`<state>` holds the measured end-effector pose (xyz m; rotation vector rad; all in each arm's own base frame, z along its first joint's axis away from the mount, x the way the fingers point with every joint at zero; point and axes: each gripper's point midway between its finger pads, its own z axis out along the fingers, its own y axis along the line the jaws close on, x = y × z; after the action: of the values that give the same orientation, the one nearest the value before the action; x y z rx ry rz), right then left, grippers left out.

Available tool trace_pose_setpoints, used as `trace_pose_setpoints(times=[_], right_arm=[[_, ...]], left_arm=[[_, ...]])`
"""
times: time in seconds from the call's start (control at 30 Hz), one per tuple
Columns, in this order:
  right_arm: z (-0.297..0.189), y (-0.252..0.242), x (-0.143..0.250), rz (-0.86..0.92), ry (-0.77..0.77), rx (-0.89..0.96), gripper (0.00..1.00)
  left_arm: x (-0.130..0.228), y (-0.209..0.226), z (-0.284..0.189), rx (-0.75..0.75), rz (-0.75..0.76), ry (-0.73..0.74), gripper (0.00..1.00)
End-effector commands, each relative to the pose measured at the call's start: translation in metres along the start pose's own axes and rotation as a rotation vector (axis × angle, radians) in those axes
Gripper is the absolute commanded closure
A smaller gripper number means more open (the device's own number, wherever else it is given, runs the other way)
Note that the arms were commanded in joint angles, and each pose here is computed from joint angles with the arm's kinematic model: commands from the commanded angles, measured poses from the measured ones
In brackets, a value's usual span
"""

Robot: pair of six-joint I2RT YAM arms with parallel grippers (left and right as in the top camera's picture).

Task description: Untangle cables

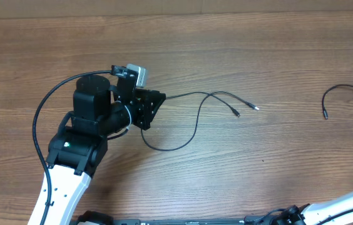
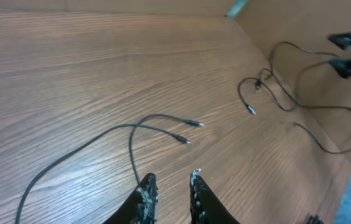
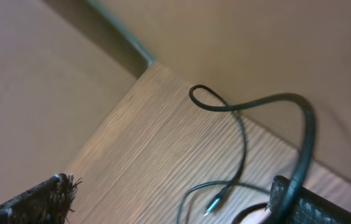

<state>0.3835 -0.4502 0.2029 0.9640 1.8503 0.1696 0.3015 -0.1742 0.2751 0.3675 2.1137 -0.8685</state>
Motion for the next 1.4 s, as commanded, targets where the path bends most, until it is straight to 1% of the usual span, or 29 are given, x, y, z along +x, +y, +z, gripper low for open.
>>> trace_pose_setpoints(times=[0.0,0.1,0.17,0.23,0.3,0.37,0.4,0.47,0.57,0.6,0.67,0.73,0.77,0.87,0.93,0.97,1.17,1.27,1.37], right_arm=[[-0.006,0.029,-0.016,-0.097,-0.036,0.028,0.0],[-0.001,0.013,-0.005,-0.087,-0.013,0.183,0.0],[-0.004,-0.009,0.001,-0.089,-0.006,0.383,0.0],[-0.017,-0.034,0.004,-0.092,-0.02,0.616,0.0],[-0.037,-0.052,0.003,-0.059,-0.067,0.823,0.0],[-0.055,-0.064,0.005,-0.001,-0.115,0.968,0.0],[-0.057,-0.064,0.008,0.014,-0.115,0.983,0.0],[-0.046,-0.057,0.02,0.024,-0.054,0.916,0.0],[-0.021,-0.032,0.049,0.068,0.091,0.701,0.0],[-0.012,-0.02,0.061,0.095,0.147,0.614,0.0],[-0.005,-0.009,0.078,0.168,0.207,0.543,0.0],[-0.004,-0.003,0.102,0.274,0.281,0.53,0.0],[-0.004,0.001,0.112,0.299,0.31,0.527,0.0],[0.001,0.019,0.151,0.31,0.429,0.5,0.0],[0.004,0.031,0.179,0.252,0.513,0.49,0.0],[0.006,0.038,0.195,0.19,0.562,0.476,0.0],[0.011,0.066,0.275,-0.269,0.804,0.32,0.0],[0.012,0.073,0.304,-0.356,0.858,0.279,0.0],[0.014,0.079,0.32,-0.457,0.888,0.229,0.0]], left_arm=[[0.004,-0.009,0.0,0.061,0.03,0.015,0.81],[0.005,-0.011,0.0,0.073,0.029,0.021,0.79],[0.005,-0.011,0.0,0.073,0.028,0.021,0.78],[0.005,-0.011,0.0,0.073,0.028,0.022,0.78],[0.005,-0.011,0.0,0.074,0.028,0.021,0.77],[0.005,-0.011,0.0,0.074,0.028,0.021,0.77],[0.005,-0.011,0.0,0.073,0.028,0.022,0.77],[0.005,-0.011,0.0,0.073,0.028,0.021,0.77],[0.004,-0.012,0.0,0.074,0.03,0.018,0.77],[0.004,-0.012,0.0,0.074,0.029,0.018,0.77],[0.004,-0.012,0.0,0.075,0.029,0.018,0.77],[0.004,-0.012,0.0,0.075,0.029,0.018,0.77],[0.004,-0.012,0.0,0.078,0.029,0.018,0.77],[0.005,-0.016,-0.001,0.102,0.03,0.023,0.77],[0.005,-0.022,-0.001,0.133,0.033,0.023,0.77],[0.005,-0.025,-0.002,0.152,0.033,0.025,0.77],[0.007,-0.042,-0.005,0.249,0.012,0.042,0.77],[0.009,-0.048,-0.007,0.284,0.01,0.054,0.77],[0.01,-0.05,-0.008,0.299,0.001,0.059,0.77]])
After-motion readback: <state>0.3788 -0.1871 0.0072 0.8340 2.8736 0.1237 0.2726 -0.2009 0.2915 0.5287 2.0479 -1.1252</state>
